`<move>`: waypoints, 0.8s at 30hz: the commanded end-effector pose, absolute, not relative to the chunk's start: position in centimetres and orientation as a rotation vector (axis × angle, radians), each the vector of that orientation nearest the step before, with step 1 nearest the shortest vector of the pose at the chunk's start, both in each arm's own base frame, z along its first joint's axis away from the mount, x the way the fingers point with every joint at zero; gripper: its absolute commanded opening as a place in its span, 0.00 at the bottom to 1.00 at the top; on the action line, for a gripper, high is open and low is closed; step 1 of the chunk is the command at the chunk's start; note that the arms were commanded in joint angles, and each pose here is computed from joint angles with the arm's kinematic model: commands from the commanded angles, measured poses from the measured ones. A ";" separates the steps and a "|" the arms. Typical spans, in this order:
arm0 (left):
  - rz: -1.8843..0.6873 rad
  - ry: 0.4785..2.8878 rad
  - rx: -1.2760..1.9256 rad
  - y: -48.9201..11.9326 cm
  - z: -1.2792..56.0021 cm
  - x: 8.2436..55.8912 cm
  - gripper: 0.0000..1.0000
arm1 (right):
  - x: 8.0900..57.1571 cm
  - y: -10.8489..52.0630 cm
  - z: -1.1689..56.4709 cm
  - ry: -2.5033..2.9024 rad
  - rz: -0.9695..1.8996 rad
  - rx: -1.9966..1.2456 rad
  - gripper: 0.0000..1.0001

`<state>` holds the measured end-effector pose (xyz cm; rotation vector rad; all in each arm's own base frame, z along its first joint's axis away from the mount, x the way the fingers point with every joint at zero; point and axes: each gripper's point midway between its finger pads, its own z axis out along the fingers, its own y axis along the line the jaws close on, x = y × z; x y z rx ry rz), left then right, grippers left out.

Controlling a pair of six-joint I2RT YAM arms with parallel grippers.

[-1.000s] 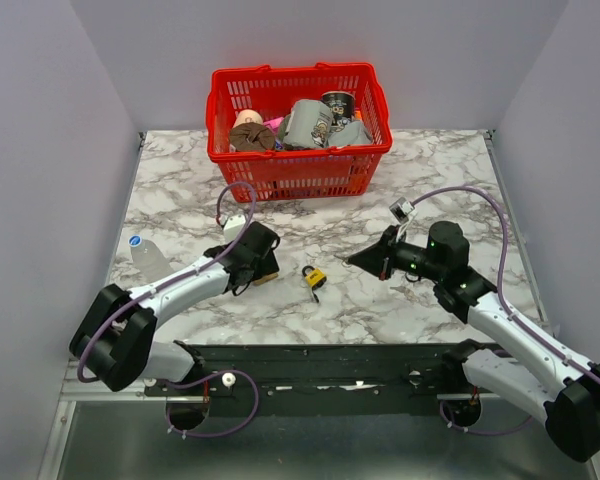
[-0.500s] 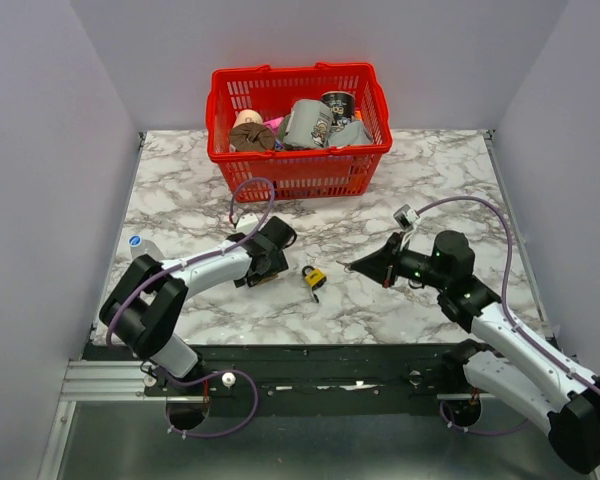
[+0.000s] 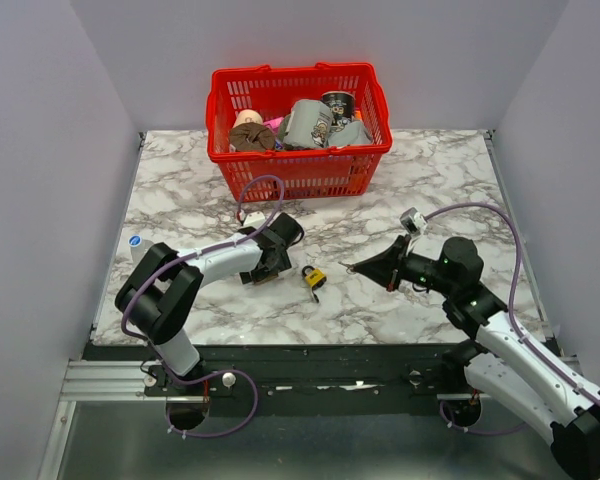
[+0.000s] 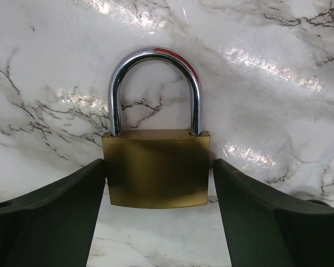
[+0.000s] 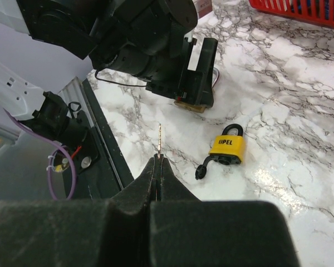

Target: Unlock with the key

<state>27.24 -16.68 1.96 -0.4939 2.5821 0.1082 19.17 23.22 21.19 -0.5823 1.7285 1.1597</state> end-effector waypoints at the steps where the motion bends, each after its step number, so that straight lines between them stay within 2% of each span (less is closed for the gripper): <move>1: 0.219 2.605 -0.474 -15.3 1.3 26.1 0.84 | 18.9 23.1 21.1 1.708 1.148 -0.607 0.01; 4: 0.175 2.619 -0.456 -15.8 0.9 25.9 0.83 | 18.8 23.0 21.2 1.705 1.148 -0.607 0.01; 10: 0.114 2.667 -0.430 -16.7 -0.6 25.4 0.75 | 18.9 23.0 21.1 1.711 1.148 -0.600 0.01; 14: 0.035 2.672 -0.453 -17.4 -1.1 25.1 0.61 | 19.2 22.9 20.5 1.728 1.131 -0.580 0.01; 16: -0.004 2.672 -0.452 -17.9 -1.1 25.2 0.58 | 19.4 22.9 19.7 1.746 1.128 -0.573 0.01; 21: -0.102 2.703 -0.411 -19.4 -1.1 25.2 0.37 | 19.9 23.7 18.7 1.764 1.151 -0.540 0.01; 24: -0.133 2.722 -0.374 -20.3 -0.9 25.6 0.31 | 19.6 25.3 18.0 1.781 1.164 -0.559 0.01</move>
